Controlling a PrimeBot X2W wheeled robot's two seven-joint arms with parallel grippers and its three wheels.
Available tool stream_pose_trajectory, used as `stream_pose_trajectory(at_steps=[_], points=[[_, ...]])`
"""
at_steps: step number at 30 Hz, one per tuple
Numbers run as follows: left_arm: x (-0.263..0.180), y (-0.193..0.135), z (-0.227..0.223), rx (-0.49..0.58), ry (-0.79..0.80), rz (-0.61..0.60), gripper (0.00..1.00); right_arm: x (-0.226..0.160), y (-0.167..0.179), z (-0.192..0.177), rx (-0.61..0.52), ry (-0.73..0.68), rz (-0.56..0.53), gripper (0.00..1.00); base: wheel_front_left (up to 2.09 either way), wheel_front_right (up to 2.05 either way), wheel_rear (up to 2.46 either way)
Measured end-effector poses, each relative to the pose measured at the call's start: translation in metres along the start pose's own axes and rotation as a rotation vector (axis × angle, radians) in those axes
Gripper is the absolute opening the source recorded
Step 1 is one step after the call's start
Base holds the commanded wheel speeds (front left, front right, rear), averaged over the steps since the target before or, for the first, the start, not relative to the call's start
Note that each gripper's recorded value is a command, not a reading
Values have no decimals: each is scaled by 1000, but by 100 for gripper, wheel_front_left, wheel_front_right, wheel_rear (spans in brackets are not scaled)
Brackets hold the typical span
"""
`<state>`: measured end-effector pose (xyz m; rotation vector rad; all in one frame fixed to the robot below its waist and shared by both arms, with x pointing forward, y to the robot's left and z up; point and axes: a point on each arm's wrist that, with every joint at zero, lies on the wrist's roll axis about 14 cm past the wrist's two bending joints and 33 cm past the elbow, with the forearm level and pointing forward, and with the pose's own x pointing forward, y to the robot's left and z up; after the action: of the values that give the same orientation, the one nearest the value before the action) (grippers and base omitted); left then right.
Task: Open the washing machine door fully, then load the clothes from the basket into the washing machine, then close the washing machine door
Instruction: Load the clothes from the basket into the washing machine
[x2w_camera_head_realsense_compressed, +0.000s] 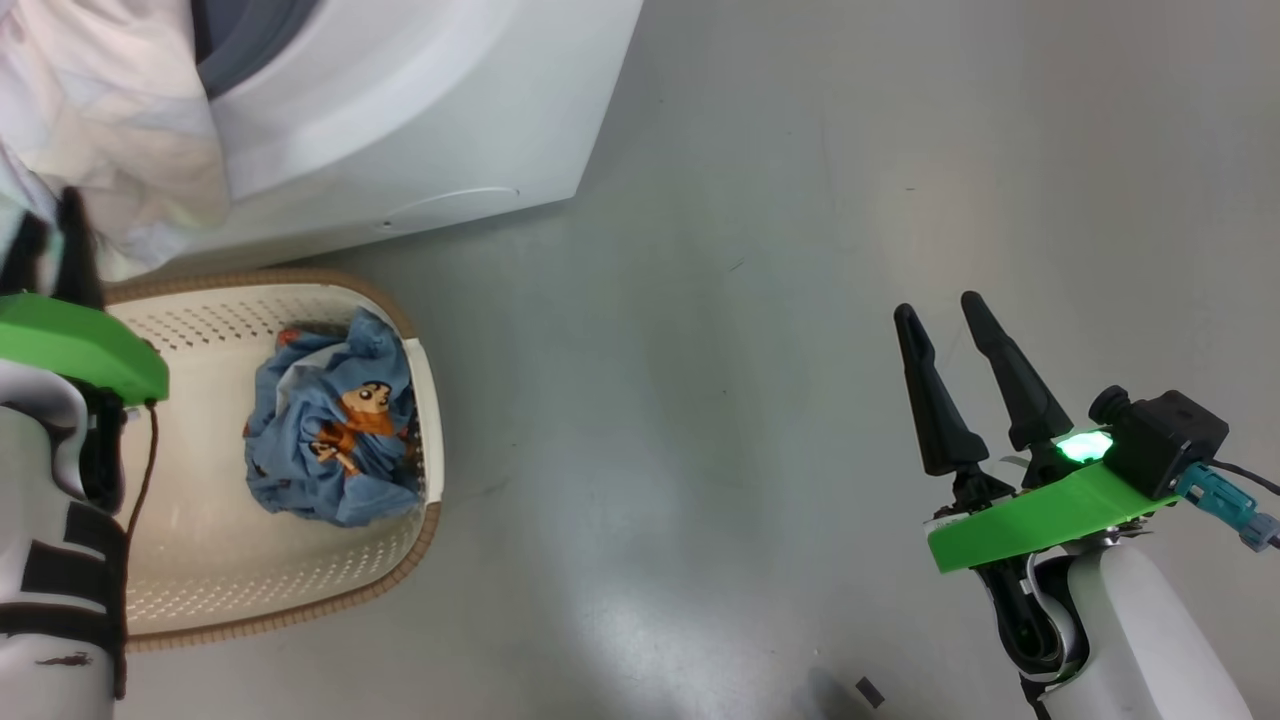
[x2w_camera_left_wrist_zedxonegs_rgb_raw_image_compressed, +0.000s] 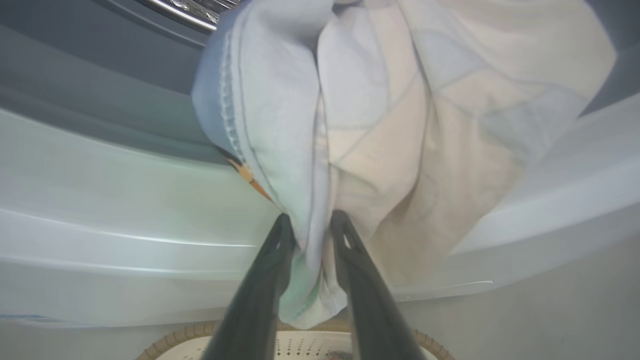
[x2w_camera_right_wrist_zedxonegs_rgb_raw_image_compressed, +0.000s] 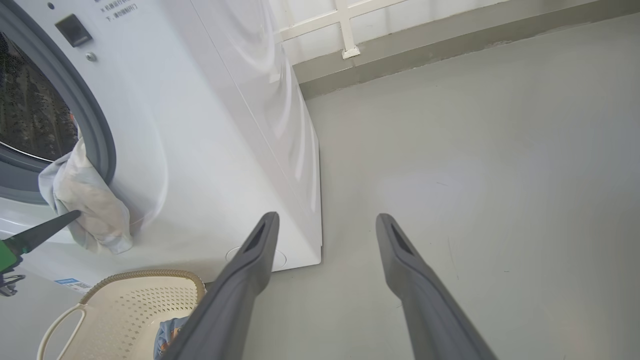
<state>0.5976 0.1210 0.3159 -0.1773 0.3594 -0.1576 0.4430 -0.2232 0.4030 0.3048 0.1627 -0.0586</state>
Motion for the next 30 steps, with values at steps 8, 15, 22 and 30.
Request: stream_pose_trajectory(at_steps=[8,15,22,30], points=[[0,-9,14,-17,-45,-24,0,3,3,-1,6,-1,7,100,0,0,0],[-4,-20,57,-66,-197,-53,0,8,8,-1,15,-7,20,100,0,0,0],[-11,-32,89,-67,-301,-99,0,11,13,-4,26,-5,33,100,0,0,0],[26,-38,134,-29,-327,-123,0,8,17,-4,30,0,37,100,0,0,0]])
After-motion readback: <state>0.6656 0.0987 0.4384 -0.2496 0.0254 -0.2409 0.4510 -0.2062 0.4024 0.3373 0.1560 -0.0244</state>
